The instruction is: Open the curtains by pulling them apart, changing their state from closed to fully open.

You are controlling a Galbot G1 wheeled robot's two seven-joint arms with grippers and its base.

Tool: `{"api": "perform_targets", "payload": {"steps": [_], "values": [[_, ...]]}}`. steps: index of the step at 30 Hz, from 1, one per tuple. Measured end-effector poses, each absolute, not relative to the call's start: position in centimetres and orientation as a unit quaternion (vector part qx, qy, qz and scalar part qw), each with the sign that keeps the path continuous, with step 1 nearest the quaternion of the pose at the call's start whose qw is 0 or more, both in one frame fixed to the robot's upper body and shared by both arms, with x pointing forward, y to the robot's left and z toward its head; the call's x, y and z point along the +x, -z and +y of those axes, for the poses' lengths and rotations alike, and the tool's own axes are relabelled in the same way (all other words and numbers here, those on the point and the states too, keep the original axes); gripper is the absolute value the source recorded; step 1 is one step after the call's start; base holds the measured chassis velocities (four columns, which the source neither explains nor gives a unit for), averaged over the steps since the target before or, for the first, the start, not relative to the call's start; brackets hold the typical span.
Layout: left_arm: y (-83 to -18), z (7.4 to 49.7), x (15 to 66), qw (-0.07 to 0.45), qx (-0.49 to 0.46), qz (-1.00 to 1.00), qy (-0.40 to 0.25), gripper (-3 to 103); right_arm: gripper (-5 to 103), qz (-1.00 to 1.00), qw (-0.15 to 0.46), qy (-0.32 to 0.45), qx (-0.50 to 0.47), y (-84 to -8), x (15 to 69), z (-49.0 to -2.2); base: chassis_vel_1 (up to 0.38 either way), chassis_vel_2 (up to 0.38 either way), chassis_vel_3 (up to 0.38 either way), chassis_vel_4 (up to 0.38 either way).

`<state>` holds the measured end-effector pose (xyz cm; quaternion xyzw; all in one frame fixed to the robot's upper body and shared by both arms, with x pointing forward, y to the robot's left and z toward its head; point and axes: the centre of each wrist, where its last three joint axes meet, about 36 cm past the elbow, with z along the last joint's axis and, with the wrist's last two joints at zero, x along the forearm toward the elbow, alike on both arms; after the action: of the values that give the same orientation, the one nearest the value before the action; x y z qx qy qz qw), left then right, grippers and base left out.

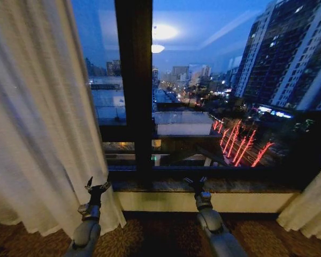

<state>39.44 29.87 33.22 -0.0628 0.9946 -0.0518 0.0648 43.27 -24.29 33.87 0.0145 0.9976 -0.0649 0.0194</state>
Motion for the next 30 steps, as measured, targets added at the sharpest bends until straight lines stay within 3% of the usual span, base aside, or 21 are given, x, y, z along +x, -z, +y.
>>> {"api": "perform_targets", "payload": {"steps": [30], "values": [[-33.23, 29.90, 39.44, 0.065, -0.063, 0.995, 0.051, 100, 100, 0.998, 0.019, 0.065, 0.014, -33.87, 43.26, -24.24, 0.029, 0.033, -0.032, -0.036]]}}
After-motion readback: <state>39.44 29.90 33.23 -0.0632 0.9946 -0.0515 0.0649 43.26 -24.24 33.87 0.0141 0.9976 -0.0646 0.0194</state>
